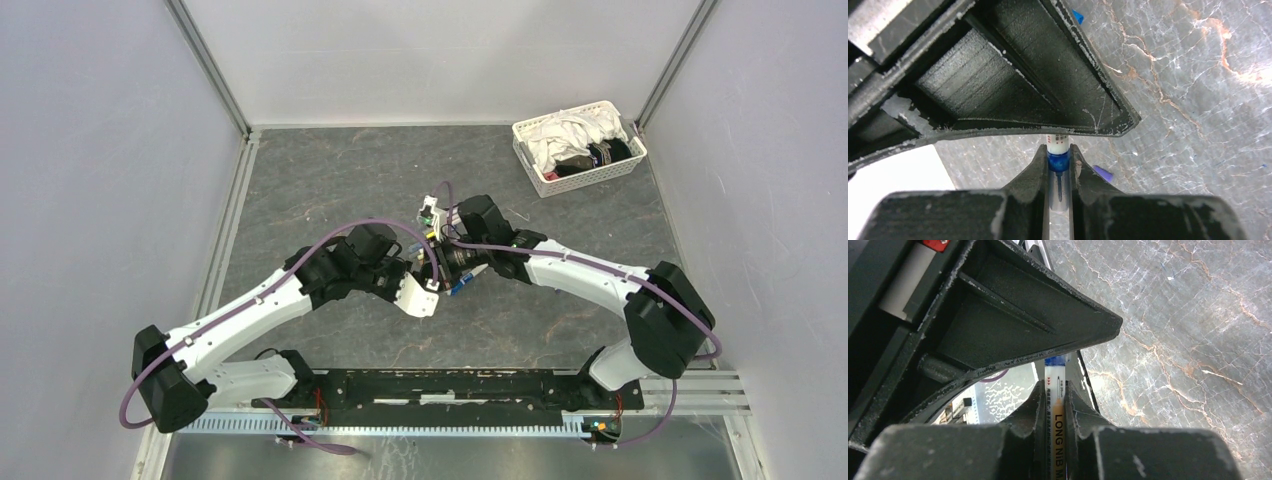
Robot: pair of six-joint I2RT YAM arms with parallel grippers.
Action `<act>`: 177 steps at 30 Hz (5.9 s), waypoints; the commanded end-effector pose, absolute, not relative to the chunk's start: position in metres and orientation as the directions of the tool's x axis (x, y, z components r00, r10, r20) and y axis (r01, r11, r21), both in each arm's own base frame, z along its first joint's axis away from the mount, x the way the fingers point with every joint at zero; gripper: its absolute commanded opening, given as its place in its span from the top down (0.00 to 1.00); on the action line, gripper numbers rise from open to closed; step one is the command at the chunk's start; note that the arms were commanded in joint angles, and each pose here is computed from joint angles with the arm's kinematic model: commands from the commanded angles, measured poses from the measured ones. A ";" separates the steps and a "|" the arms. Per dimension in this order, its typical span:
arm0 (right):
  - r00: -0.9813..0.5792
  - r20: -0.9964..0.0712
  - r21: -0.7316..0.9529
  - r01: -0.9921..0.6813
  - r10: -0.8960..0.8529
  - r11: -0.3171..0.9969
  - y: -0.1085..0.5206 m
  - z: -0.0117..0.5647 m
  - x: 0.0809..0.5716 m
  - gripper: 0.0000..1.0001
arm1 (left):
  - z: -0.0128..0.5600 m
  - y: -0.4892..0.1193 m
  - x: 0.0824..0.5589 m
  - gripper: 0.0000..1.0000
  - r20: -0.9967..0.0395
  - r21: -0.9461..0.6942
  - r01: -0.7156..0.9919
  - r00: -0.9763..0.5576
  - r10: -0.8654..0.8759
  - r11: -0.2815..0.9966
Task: Open the pen caps
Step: Open the pen cap from the pen, then place the pen cap at the center of the board, then place the pen at the center of the board, then pick up the pen from the center of the board.
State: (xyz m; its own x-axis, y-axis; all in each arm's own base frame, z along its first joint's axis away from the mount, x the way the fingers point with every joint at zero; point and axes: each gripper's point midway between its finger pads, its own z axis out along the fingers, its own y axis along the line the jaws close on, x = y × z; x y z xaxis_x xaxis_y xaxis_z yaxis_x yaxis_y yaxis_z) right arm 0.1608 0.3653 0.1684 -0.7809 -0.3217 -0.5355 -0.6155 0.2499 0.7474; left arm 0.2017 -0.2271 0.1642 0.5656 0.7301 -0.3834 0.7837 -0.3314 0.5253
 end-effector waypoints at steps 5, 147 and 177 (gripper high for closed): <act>-0.728 -0.580 0.734 -0.661 -0.366 0.152 0.371 0.190 0.155 1.00 | 0.186 -0.240 0.207 0.68 -0.306 0.615 0.665 0.696 0.650 -0.423; -0.535 -0.680 0.027 -0.701 -0.501 0.713 0.292 0.096 0.336 0.37 | 0.195 -0.111 0.296 0.00 -0.646 -0.011 0.728 -0.529 0.550 0.686; -0.568 -0.642 0.160 -0.755 -0.514 0.636 0.268 0.031 0.333 0.37 | 0.208 -0.103 0.278 0.00 -0.637 0.003 0.725 -0.529 0.560 0.689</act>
State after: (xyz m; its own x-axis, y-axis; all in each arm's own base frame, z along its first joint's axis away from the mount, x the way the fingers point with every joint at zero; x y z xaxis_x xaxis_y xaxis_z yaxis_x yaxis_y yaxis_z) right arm 0.3387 0.2671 0.0316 -0.5897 -0.5156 -0.6216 -0.7370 0.6584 0.1530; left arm 0.2750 -0.1007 0.1927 -0.5535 0.5701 -0.6072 0.7190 0.6950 -0.0028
